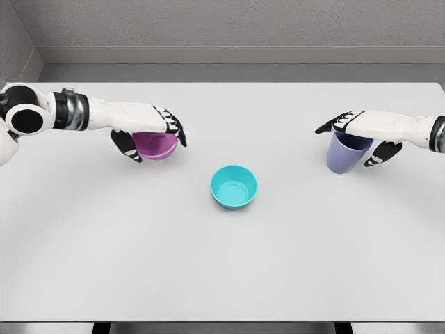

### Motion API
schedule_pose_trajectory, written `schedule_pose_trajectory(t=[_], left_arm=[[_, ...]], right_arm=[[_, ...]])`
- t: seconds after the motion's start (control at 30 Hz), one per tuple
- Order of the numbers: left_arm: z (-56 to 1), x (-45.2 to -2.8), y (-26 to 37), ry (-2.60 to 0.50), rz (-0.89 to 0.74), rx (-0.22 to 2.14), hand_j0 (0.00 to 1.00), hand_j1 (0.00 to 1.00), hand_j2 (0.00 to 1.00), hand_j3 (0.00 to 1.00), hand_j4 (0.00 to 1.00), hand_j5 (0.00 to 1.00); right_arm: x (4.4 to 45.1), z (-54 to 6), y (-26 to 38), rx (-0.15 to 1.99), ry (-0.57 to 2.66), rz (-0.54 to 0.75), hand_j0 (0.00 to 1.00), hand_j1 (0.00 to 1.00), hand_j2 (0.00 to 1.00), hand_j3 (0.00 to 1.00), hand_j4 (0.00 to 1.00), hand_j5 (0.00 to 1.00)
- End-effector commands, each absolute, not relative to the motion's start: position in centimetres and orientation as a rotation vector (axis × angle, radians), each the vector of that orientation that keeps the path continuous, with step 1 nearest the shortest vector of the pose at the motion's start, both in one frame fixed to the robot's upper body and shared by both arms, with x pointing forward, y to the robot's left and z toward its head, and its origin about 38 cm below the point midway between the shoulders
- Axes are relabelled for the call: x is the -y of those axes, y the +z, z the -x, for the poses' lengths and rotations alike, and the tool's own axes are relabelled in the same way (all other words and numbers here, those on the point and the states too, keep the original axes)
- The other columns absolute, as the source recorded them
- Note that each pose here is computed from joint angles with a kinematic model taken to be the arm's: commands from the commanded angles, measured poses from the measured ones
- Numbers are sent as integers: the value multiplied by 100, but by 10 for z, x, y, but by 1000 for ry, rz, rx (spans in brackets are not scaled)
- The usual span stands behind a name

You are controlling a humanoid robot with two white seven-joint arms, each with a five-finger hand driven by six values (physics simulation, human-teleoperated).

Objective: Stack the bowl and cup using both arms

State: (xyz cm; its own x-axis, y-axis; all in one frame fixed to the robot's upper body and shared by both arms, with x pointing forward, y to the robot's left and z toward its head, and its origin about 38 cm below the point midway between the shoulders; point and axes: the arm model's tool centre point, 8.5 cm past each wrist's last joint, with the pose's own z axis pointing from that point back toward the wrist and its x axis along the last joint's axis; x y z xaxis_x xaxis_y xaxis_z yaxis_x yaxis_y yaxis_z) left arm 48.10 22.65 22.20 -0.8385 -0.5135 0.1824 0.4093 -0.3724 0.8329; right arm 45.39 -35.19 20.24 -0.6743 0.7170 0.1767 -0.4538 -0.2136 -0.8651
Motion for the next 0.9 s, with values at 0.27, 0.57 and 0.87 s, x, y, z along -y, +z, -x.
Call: schedule_pose_trajectory(t=[0.27,0.57,0.87], left_arm=[[-469,-207,230,-2273,-120,1354,79,79,79,79,79,79],[-456,-191,231,-2330,-97,1383,79,79,79,79,79,79],[-444,-176,238,-2383,-86,1421,79,79,79,79,79,79]], right_arm=[[351,-454,201,1266,1962,339,87,87,87,87,87,87],[353,-456,199,1249,1965,348,65,65,65,65,65,65],[354,-457,203,1254,1966,358,65,65,65,65,65,65]])
